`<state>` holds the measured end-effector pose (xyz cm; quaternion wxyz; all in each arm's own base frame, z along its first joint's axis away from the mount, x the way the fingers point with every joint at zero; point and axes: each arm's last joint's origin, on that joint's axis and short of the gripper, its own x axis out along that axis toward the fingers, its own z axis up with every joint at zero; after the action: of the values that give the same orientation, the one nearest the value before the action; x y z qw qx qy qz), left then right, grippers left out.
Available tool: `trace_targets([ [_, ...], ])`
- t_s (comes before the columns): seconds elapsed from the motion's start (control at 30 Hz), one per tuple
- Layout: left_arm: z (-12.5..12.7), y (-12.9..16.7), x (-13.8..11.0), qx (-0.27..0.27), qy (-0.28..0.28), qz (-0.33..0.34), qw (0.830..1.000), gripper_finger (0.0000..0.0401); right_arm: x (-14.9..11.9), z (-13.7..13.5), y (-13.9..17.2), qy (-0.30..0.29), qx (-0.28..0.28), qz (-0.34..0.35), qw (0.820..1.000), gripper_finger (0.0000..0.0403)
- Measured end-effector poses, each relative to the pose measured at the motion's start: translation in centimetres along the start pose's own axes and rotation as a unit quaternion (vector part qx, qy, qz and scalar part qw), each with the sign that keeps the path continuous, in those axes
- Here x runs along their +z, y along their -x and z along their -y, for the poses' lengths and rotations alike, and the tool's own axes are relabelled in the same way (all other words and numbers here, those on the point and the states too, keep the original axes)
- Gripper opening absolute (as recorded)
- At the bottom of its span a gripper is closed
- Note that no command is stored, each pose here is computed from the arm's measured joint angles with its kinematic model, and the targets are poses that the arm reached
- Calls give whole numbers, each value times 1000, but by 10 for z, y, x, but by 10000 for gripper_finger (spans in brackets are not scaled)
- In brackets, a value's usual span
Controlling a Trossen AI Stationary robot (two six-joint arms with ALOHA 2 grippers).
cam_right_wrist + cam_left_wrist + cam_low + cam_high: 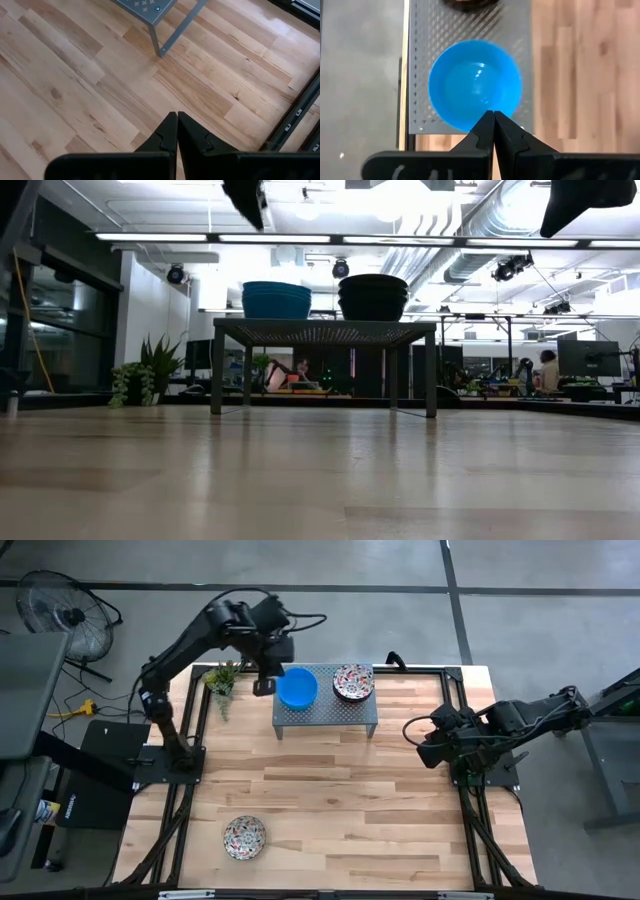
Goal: Pick & Place Mini bowls
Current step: Stack the white patterned bowl on top of the other white patterned bowls on the shelf
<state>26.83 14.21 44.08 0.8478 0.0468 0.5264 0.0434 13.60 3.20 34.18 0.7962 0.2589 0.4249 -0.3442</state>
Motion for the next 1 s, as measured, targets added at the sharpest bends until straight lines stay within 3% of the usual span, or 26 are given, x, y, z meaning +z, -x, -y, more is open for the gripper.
trace_targets([
  [0.4,78,41,7,-21,-31,58,998,0,-1,0,0,12,7,-18,1000,0],
  [0.63,121,49,10,-12,-47,66,997,0,-1,0,0,24,5,-12,1000,0],
  [0.83,153,26,2,-31,-57,9,998,0,0,0,0,37,2,-4,999,1],
  [1.0,176,9,-25,-9,-32,-28,999,0,-3,1,3,61,19,-17,998,1],
])
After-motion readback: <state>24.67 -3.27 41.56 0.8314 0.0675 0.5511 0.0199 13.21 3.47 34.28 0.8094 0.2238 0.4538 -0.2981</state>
